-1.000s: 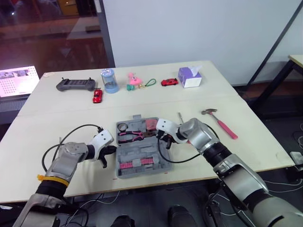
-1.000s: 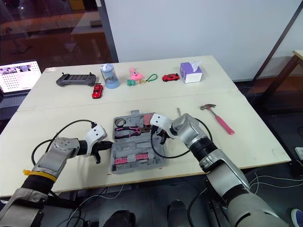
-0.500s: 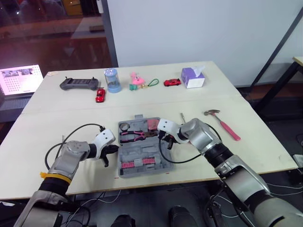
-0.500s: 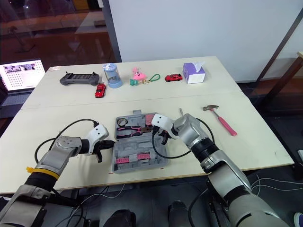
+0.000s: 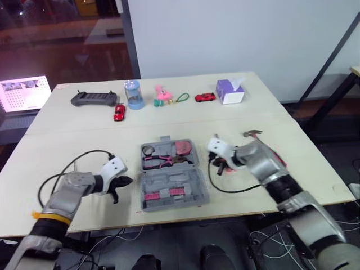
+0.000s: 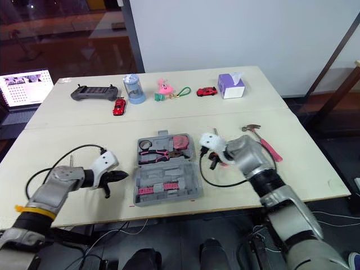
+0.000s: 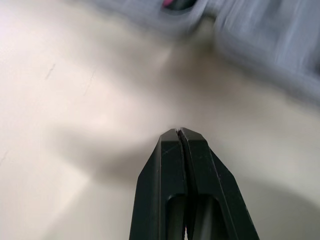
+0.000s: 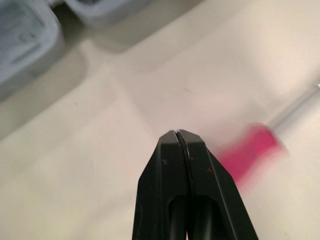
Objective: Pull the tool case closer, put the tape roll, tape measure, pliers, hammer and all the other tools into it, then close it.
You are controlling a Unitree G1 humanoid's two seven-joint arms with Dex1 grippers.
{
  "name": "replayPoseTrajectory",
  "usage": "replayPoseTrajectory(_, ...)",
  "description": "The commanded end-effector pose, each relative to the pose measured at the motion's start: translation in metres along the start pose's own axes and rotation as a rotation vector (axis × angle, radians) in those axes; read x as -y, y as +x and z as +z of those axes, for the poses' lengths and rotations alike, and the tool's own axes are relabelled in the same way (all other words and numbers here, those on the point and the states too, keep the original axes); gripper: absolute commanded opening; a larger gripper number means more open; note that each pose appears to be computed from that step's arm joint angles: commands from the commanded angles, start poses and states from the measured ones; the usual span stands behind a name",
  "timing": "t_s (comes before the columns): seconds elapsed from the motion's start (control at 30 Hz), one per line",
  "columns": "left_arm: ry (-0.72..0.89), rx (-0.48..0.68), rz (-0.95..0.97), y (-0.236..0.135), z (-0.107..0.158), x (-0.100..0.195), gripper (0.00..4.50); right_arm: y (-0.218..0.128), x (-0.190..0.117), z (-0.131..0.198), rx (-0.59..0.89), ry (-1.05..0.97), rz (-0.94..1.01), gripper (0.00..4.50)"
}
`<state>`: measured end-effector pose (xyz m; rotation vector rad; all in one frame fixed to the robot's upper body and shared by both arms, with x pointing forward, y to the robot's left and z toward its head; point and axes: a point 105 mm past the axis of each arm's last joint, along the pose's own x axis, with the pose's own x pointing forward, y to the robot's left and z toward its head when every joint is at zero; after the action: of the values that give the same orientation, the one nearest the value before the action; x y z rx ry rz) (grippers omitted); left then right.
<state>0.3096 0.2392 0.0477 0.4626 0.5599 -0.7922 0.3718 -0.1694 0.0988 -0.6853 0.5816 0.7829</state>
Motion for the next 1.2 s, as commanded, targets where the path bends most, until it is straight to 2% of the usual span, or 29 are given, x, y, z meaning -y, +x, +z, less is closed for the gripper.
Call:
replayPoseTrajectory(0.03,-0.026,0.060,0.075,-0.049,0.002,-0.015,0.05,-0.052,0.004,0.025,0.238,0.047,-0.037,0.00)
replayPoseTrajectory(0.13,-0.101,0.091,0.143,-0.090,-0.011,-0.022,0.05,-0.084,0.008,0.003,0.274,0.145,-0.111,0.00)
replayPoseTrajectory(0.23,-0.141,0.060,0.215,-0.128,-0.037,-0.026,0.00,-0.111,0.011,-0.018,0.289,0.231,-0.191,0.72)
replayPoseTrajectory(0.33,-0.195,-0.033,0.346,-0.176,-0.081,-0.029,0.79,-0.144,0.010,-0.046,0.270,0.312,-0.276,2.00)
replayPoseTrajectory(0.37,-0.200,-0.056,0.372,-0.186,-0.089,-0.028,1.27,-0.150,0.009,-0.051,0.261,0.322,-0.288,2.47)
replayPoseTrajectory(0.4,-0.218,-0.077,0.417,-0.198,-0.099,-0.030,1.55,-0.158,0.006,-0.059,0.242,0.337,-0.300,2.77)
replayPoseTrajectory(0.43,-0.241,-0.081,0.443,-0.206,-0.106,-0.030,2.11,-0.163,0.003,-0.063,0.225,0.342,-0.301,3.28)
replayPoseTrajectory(0.53,-0.278,-0.077,0.492,-0.220,-0.118,-0.031,3.33,-0.173,-0.005,-0.076,0.177,0.363,-0.298,4.48)
replayPoseTrajectory(0.6,-0.284,-0.077,0.495,-0.222,-0.122,-0.030,4.21,-0.174,-0.009,-0.086,0.143,0.365,-0.300,4.50)
replayPoseTrajectory(0.63,-0.286,-0.077,0.493,-0.222,-0.123,-0.030,4.44,-0.174,-0.010,-0.089,0.136,0.366,-0.300,4.50)
replayPoseTrajectory(1.03,-0.283,-0.068,0.476,-0.217,-0.122,-0.031,4.44,-0.171,-0.011,-0.092,0.128,0.360,-0.313,4.50)
replayPoseTrajectory(1.2,-0.331,-0.002,0.483,-0.208,-0.115,-0.036,4.44,-0.166,-0.010,-0.078,0.170,0.350,-0.318,4.50)
